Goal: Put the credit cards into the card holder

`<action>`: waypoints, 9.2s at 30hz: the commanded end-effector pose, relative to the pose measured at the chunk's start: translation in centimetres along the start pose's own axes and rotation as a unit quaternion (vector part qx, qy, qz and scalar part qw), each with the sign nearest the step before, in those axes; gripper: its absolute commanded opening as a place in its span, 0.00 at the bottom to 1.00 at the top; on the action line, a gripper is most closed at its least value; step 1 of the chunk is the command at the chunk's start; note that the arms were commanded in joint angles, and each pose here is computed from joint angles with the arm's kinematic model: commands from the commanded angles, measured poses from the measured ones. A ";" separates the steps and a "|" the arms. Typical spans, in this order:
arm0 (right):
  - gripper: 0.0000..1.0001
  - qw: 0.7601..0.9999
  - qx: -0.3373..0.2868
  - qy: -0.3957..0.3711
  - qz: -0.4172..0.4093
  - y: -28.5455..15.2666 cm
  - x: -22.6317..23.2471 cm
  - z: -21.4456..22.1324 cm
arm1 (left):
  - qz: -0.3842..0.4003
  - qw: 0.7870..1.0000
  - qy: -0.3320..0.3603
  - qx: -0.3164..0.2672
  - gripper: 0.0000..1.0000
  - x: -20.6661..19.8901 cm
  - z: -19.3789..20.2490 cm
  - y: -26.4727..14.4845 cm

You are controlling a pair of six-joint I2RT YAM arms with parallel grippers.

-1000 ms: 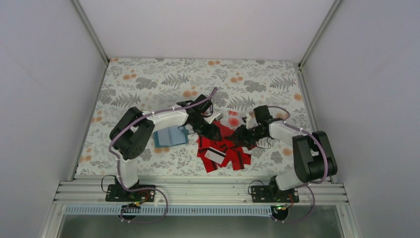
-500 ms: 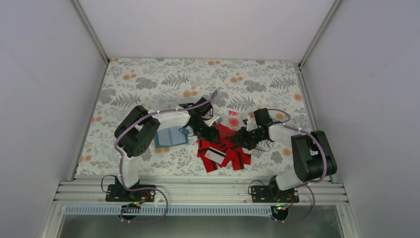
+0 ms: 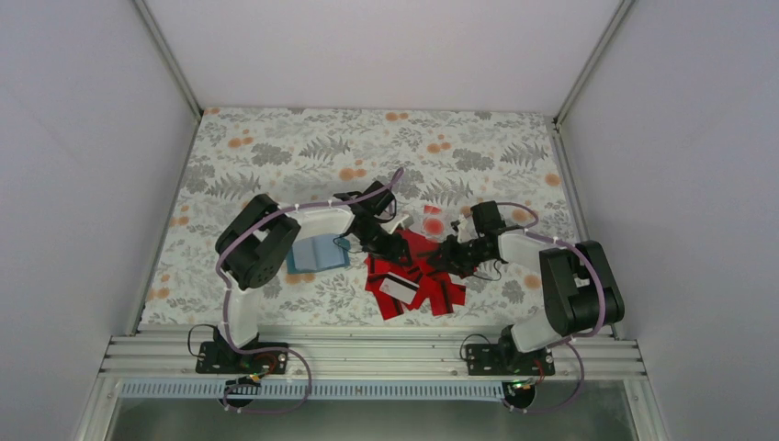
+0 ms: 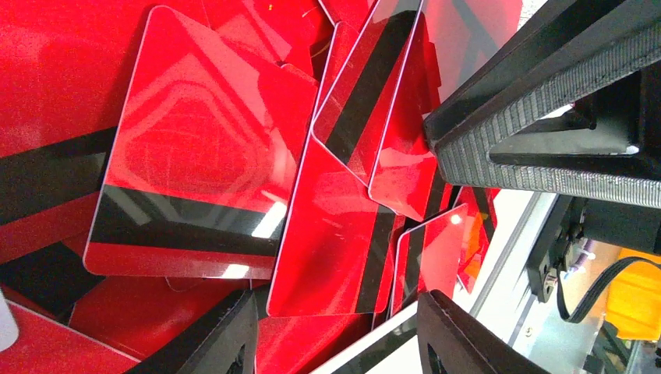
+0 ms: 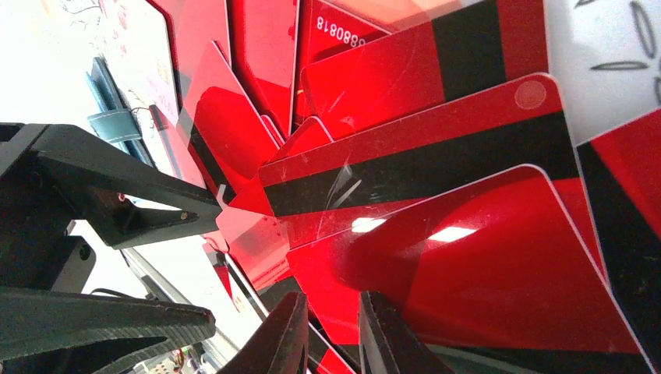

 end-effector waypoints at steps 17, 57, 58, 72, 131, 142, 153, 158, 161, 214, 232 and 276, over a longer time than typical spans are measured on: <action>0.18 0.998 0.001 0.019 0.057 1.0 -2.1 0.0 | 0.047 0.998 -0.030 -0.010 0.22 -0.1 -0.8 1.2; 0.20 0.999 -0.014 0.005 0.047 0.5 -1.5 0.0 | 0.021 0.989 -0.141 0.025 0.19 1.2 0.0 0.7; 0.20 0.999 -0.013 0.006 0.047 0.6 -1.6 0.0 | 0.022 0.989 -0.142 0.027 0.21 1.3 0.1 0.8; 0.19 0.999 -0.002 0.013 0.052 1.1 -2.2 0.0 | 0.063 0.988 -0.138 0.022 0.13 1.1 0.2 1.2; 0.97 0.937 -0.152 -0.224 -0.220 -13.3 17.7 -1.1 | 0.030 0.958 -0.051 -0.281 0.02 -5.9 -4.4 -21.8; 0.92 0.897 -0.136 -0.263 -0.329 -17.1 23.5 -1.3 | 0.087 0.924 0.035 -0.371 0.02 -11.1 -5.3 -27.9; 0.63 0.858 -0.110 -0.326 -0.381 -19.6 28.3 -0.6 | 0.147 0.895 0.100 -0.408 0.02 -14.5 -5.2 -31.0; 0.43 0.845 -0.096 -0.348 -0.393 -20.0 29.8 -0.2 | 0.157 0.890 0.115 -0.411 0.02 -15.1 -5.1 -31.5; 0.29 0.839 -0.090 -0.355 -0.402 -20.0 30.3 0.1 | 0.162 0.887 0.120 -0.414 0.02 -15.4 -5.0 -31.8; 0.04 0.869 0.083 -0.291 -0.391 -14.2 32.2 0.5 | 0.171 0.887 0.081 -0.421 0.02 -12.4 -3.0 -30.5; 0.84 0.918 0.046 -0.279 -0.278 -9.4 30.1 -2.4 | 0.001 0.888 -0.069 -0.454 0.02 -5.7 7.3 -31.2; 0.40 0.919 0.191 -0.342 -0.047 12.9 23.0 0.7 | -0.098 0.896 -0.272 -0.338 0.02 8.5 16.8 -17.6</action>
Point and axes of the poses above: each gripper's point midway between its finger pads, its own y axis out along the fingers, its own x axis along the line the jaws close on, z = x × y, the point moved 10 cm from there along -y, back along the fingers, and after that the axes turned 8 degrees about y, right-handed, at the moved point
